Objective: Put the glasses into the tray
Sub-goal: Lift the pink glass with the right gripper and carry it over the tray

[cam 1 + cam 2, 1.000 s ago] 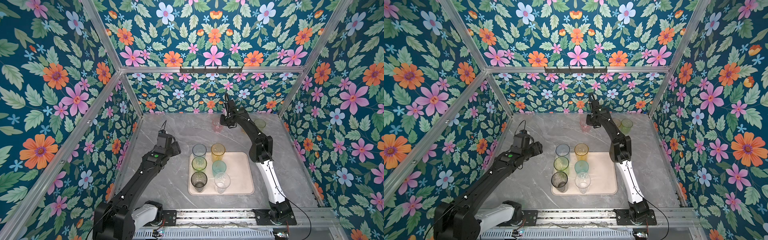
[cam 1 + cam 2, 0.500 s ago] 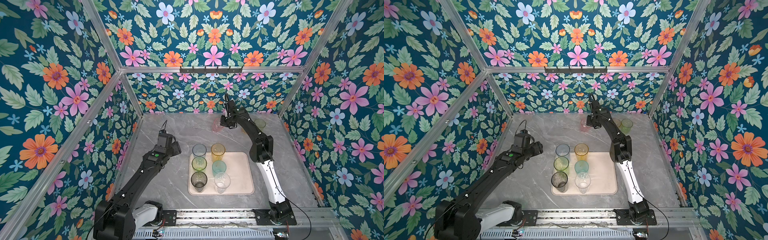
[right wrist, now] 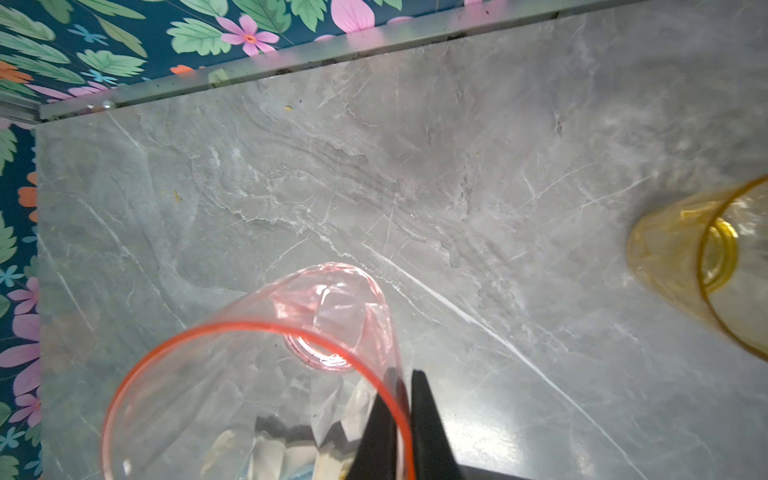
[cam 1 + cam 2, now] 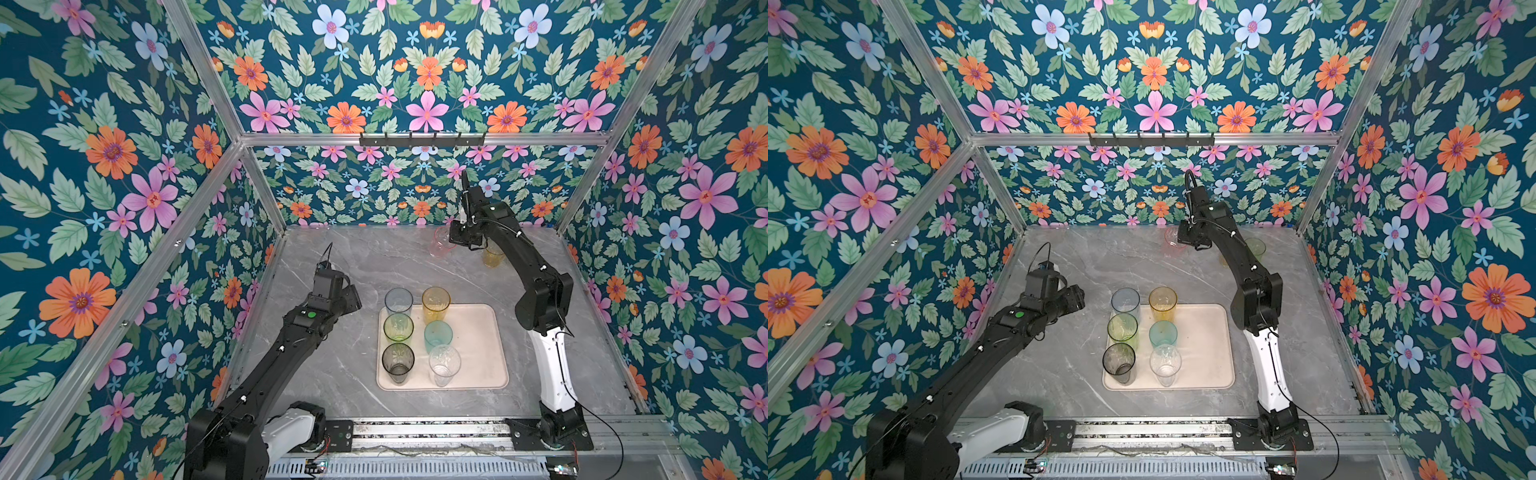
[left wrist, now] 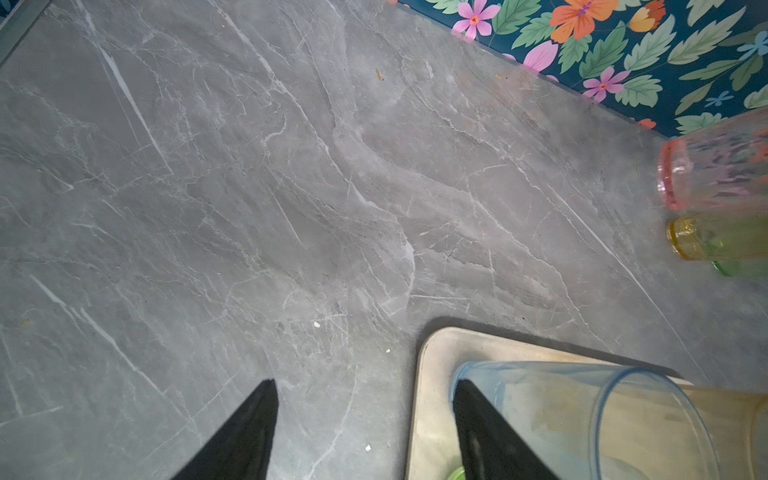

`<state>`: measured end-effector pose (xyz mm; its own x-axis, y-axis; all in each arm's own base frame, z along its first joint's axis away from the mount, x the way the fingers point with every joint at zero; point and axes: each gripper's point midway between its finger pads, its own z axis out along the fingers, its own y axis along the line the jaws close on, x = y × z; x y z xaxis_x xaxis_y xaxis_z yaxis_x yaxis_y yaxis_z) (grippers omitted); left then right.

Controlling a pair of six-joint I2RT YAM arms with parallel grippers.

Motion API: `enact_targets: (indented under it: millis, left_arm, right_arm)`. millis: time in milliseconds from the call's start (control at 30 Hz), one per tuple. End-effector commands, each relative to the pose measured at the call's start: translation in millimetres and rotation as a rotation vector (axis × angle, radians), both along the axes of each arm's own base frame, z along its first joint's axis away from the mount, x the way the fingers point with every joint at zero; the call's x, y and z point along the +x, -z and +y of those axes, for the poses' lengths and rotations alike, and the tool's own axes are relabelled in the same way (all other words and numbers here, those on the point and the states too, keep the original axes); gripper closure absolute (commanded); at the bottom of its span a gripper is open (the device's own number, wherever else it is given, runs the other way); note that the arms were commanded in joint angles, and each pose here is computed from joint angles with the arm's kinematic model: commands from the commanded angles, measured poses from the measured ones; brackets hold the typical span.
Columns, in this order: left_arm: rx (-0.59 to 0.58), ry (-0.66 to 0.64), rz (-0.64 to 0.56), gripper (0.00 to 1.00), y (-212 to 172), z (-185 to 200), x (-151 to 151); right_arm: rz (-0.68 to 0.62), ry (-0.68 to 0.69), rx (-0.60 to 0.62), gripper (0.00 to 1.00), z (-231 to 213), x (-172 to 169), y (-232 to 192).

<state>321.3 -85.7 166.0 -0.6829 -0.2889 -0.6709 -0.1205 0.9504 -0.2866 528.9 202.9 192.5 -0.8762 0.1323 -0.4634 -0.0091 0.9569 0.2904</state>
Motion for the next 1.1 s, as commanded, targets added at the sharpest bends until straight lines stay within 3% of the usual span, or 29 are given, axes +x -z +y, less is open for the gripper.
enact_targets:
  millis: [0, 500, 1067]
  left_arm:
    - [0.001, 0.003, -0.024, 0.30, -2.9, 0.1, 2.1]
    - [-0.015, 0.015, -0.059, 0.30, -8.9, -4.1, 9.2]
    - [-0.006, 0.034, -0.057, 0.30, -10.5, -8.8, 17.4]
  right_arm:
    - [0.010, -0.024, -0.005, 1.00, -4.0, -16.5, -14.6]
    - [-0.028, -0.043, 0.032, 1.00, -26.6, -98.0, -61.8]
    - [-0.021, -0.035, -0.048, 1.00, -52.3, -185.7, -44.0]
